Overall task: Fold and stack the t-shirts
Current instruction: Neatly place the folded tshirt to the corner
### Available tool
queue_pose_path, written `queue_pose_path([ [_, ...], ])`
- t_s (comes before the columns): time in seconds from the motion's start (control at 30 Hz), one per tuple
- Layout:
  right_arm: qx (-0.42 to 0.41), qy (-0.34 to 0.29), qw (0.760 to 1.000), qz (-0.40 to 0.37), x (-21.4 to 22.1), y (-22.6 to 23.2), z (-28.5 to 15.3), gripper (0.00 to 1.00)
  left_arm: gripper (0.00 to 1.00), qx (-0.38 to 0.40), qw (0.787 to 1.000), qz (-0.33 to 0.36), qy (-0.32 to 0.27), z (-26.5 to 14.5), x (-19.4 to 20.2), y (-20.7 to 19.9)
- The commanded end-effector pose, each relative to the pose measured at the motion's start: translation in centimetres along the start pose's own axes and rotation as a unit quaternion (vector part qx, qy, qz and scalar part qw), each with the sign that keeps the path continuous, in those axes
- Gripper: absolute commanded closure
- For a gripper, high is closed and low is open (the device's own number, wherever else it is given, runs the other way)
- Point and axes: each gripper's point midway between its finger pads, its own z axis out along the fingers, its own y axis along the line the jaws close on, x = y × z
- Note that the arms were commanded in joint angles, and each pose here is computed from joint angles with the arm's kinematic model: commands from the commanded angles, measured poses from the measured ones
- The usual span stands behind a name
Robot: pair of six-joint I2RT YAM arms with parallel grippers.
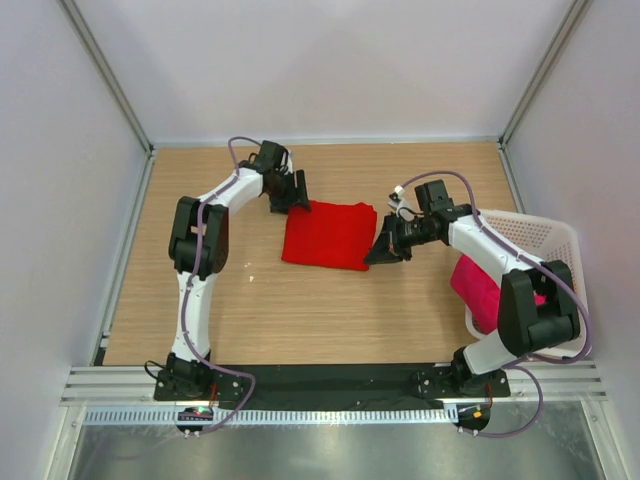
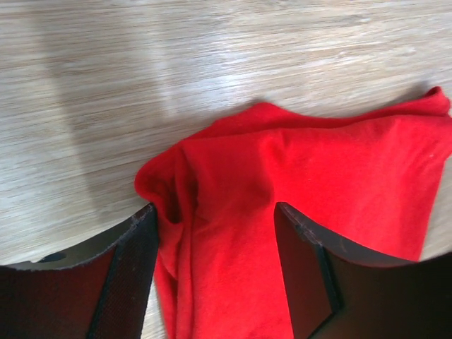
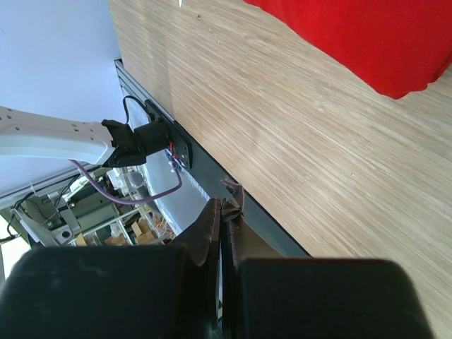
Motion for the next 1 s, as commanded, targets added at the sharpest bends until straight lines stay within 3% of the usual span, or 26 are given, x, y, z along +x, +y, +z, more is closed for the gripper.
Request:
queue_pose_path([
  [0.0, -0.009, -0.012, 1.0, -0.022, 0.2, 1.0, -0.7, 0.99, 0.36, 0.03, 0.999, -0.012, 0.02, 1.2, 0.7, -0.7],
  [0.17, -0.007, -0.01, 1.0, -0.026, 0.9, 1.0, -1.1, 0.99, 0.45, 0.062, 0.998, -0.013, 0.02, 1.7, 0.7, -1.4],
  [0.2, -0.006, -0.01, 1.0, -0.026, 1.0, 1.0, -1.2, 0.99, 0.55, 0.074, 0.997, -0.013, 0.022, 1.7, 0.8, -1.8],
  [0.37, 0.014, -0.003, 0.999, -0.037, 2.0, 0.7, -1.9, 0.99, 0.84, 0.105, 0.994, -0.03, 0.01, 0.5, -0.2, -1.1],
  [0.4, 0.016, -0.005, 0.999, -0.04, 2.0, 0.8, -2.1, 0.99, 1.0, 0.102, 0.994, -0.032, 0.003, 0.0, -0.5, -0.8],
  [0.57, 0.039, -0.006, 0.998, -0.042, 2.8, 1.0, -2.6, 0.99, 1.0, 0.072, 0.997, -0.012, -0.026, -4.6, -2.1, 2.2],
  [0.73, 0.052, 0.006, 0.997, -0.051, 4.0, 1.7, -2.2, 0.99, 1.0, -0.025, 0.999, 0.013, -0.021, -8.6, -3.4, 7.6],
  [0.97, 0.072, 0.032, 0.996, -0.041, 4.9, 0.9, -0.8, 0.99, 1.0, -0.131, 0.985, 0.056, -0.1, -14.2, -8.4, 14.3],
])
